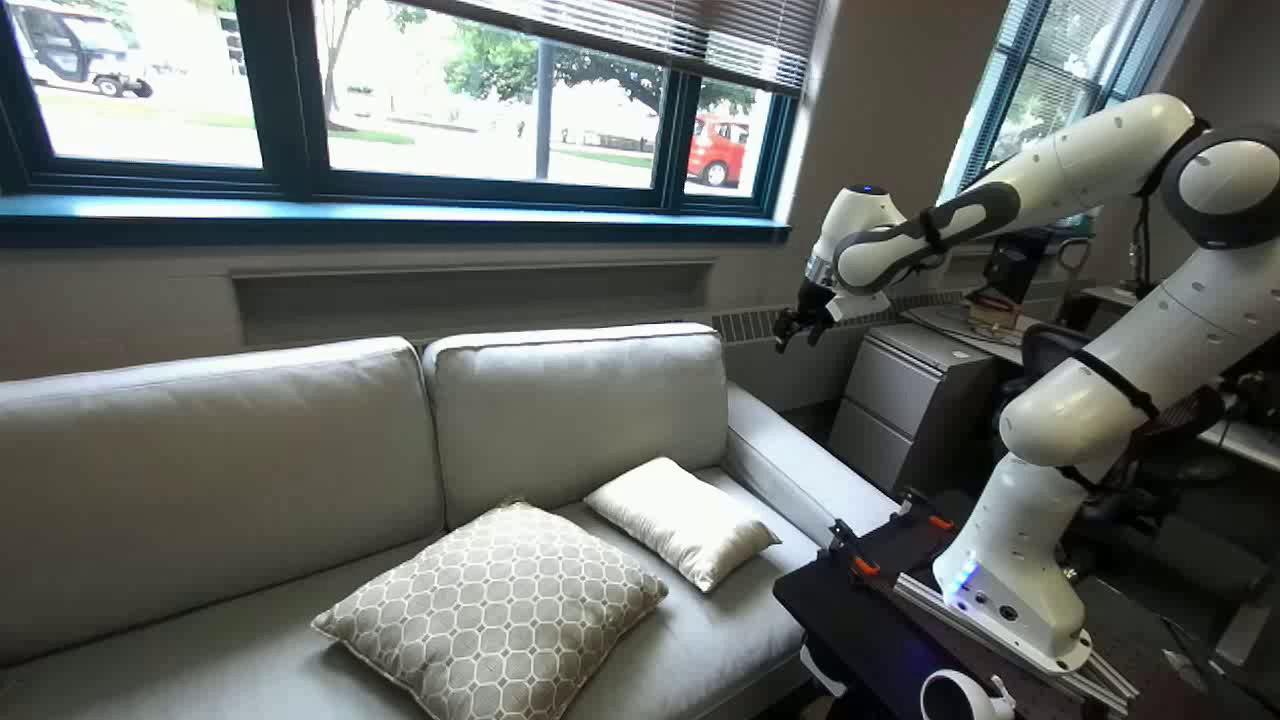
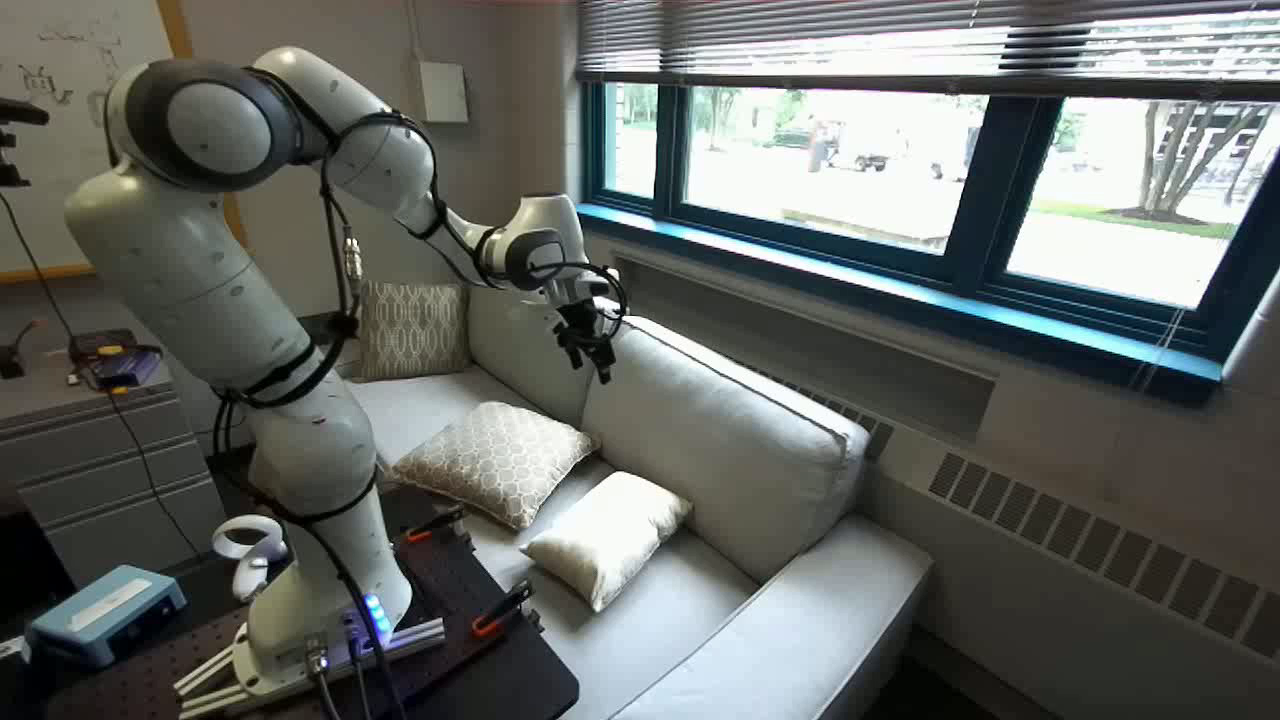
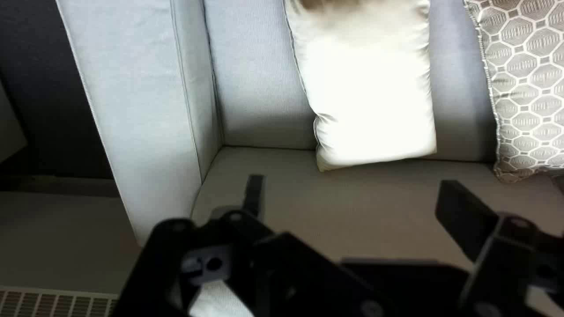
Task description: Set the two pillows against the armrest
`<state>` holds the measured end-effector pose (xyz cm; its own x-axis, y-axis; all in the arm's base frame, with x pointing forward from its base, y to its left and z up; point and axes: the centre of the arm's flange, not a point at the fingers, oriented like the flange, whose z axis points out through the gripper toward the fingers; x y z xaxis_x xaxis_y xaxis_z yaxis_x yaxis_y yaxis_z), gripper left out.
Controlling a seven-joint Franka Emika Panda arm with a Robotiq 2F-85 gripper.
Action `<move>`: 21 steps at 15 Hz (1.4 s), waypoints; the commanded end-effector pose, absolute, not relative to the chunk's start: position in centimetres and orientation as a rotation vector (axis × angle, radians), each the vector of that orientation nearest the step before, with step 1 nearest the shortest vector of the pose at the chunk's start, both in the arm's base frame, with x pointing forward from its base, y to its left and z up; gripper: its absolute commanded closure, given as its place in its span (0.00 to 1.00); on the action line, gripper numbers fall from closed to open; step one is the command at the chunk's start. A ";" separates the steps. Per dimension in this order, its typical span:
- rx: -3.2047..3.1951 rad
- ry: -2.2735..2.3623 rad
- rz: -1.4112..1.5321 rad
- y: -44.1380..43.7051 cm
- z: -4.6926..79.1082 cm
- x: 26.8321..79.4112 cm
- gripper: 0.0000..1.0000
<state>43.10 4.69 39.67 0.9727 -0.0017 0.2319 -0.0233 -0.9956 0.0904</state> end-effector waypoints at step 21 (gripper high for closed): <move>3.172 0.006 0.534 -6.3 25.0 56.6 0.00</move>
